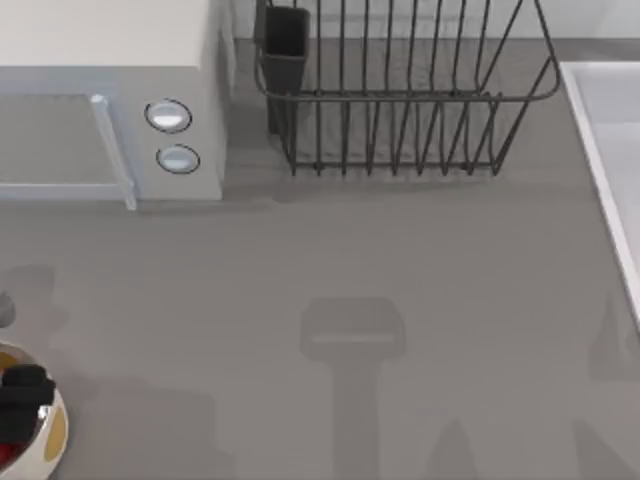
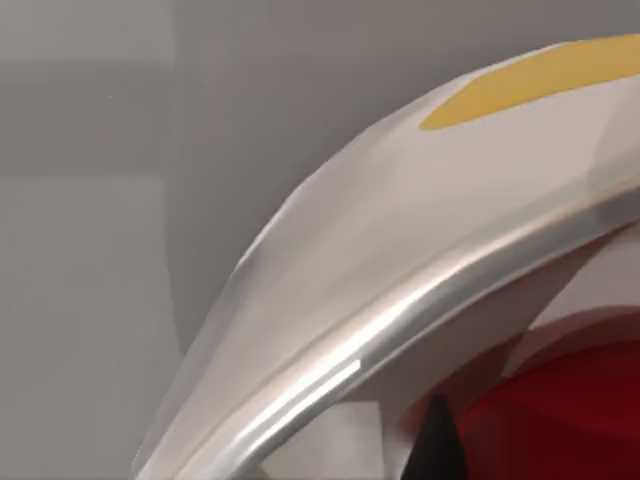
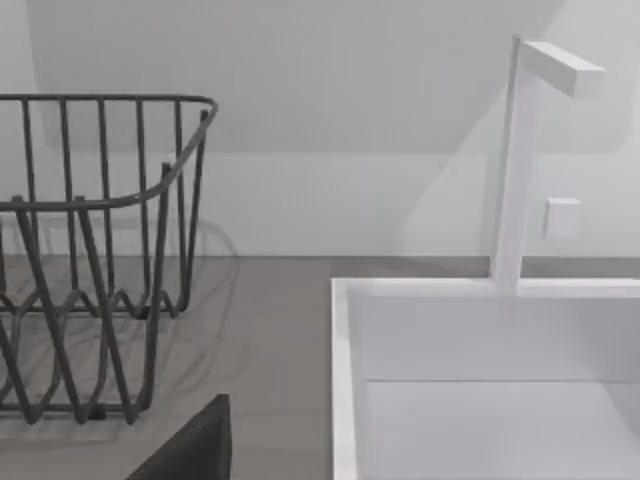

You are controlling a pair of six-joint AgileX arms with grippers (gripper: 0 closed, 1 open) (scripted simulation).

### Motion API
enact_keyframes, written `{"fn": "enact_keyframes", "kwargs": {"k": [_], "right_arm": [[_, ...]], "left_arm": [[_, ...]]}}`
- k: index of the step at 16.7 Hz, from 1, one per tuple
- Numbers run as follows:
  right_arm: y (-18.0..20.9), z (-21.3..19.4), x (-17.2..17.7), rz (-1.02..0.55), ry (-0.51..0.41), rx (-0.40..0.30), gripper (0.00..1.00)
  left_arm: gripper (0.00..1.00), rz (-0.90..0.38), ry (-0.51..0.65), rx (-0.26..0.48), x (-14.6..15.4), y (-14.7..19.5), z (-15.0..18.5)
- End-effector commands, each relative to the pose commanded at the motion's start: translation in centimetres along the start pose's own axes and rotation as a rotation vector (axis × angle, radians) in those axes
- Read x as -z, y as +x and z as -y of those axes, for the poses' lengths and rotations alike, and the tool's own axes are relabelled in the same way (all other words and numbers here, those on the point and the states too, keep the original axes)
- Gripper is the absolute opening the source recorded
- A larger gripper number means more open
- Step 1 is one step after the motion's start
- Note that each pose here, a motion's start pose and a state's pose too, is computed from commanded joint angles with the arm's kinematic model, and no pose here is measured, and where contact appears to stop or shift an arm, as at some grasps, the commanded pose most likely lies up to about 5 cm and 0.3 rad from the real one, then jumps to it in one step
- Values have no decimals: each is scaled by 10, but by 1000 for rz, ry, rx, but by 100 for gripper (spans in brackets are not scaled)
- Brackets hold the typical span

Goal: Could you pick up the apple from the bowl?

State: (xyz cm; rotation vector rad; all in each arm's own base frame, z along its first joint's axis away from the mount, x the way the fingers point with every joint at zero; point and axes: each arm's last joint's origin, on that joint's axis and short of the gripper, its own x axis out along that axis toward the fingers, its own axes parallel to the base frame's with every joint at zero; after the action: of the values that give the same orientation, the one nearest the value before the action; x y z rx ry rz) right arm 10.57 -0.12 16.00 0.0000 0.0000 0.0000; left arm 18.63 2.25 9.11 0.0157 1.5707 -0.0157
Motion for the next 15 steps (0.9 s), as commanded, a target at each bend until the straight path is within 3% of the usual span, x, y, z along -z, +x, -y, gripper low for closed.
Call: {"fn": "enact_keyframes", "kwargs": {"k": [11,15], "right_arm": [[0,0,0,0,0,0,100],[0,0,0,0,0,0,100]], "left_arm": [[2,0,0,0,0,0,0],[0,0,0,0,0,0,0]]}}
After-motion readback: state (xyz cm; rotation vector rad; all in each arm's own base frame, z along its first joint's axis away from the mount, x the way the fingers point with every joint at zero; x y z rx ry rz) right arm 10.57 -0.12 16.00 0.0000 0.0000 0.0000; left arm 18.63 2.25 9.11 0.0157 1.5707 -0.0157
